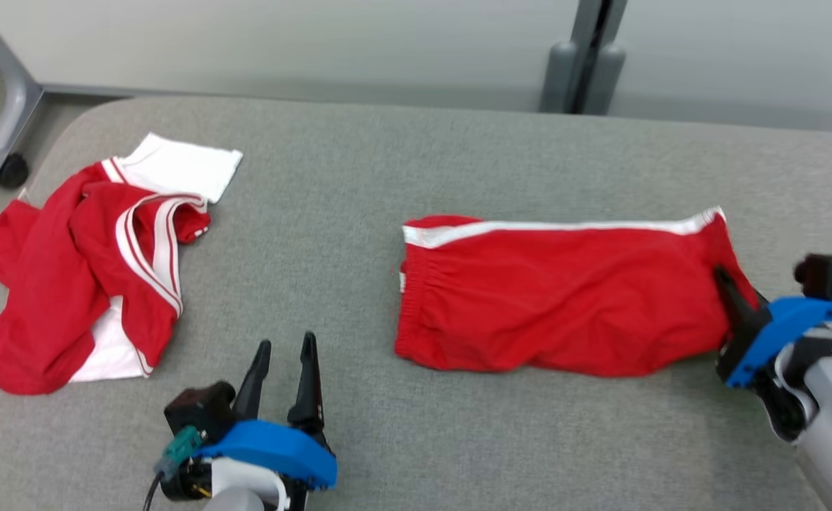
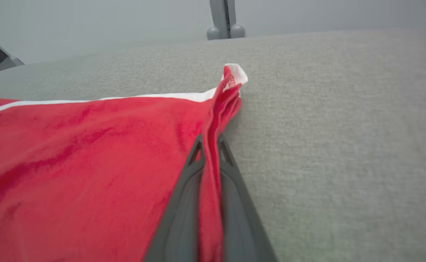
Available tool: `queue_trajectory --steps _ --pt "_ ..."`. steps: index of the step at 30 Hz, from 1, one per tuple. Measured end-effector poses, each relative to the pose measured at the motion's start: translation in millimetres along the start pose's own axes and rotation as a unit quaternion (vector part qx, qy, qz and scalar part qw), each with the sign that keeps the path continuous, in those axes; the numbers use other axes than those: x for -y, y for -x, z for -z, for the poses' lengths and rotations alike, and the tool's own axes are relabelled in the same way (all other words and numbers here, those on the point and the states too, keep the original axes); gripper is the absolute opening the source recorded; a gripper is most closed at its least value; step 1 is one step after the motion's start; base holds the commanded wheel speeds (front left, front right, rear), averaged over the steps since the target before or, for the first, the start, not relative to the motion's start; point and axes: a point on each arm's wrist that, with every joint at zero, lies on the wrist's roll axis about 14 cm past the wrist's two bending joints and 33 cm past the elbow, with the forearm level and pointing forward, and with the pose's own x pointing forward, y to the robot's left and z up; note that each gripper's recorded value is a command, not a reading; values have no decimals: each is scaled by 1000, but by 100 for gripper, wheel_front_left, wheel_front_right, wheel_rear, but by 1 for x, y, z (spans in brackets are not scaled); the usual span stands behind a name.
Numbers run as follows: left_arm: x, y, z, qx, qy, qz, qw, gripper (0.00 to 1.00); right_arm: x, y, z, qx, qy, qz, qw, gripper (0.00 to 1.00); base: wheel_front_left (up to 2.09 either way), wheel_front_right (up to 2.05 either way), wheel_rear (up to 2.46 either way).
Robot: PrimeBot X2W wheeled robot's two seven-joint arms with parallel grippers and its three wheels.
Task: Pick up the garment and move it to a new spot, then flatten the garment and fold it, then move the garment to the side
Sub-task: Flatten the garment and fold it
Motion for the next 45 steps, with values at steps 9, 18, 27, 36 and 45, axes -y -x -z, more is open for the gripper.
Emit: queue_trajectory --steps 9,18,27,36,45 --pt "16 23 13 -11 -4 28 1000 100 38 47 13 10 -40 53 998 0 0 0 0" --pt "18 30 23 -25 -8 33 999 100 -40 21 -57 106 -5 -61 993 0 0 0 0" --pt "7 39 19 -17 -1 16 1000 100 -200 19 -44 88 12 -246 965 0 0 0 0" --pt "-1 32 14 -15 -30 4 999 100 -232 25 -17 68 -9 -270 961 100 0 0 0" --pt "20 8 -6 12 -108 38 993 100 -100 34 -52 144 -11 -108 984 100 0 0 0"
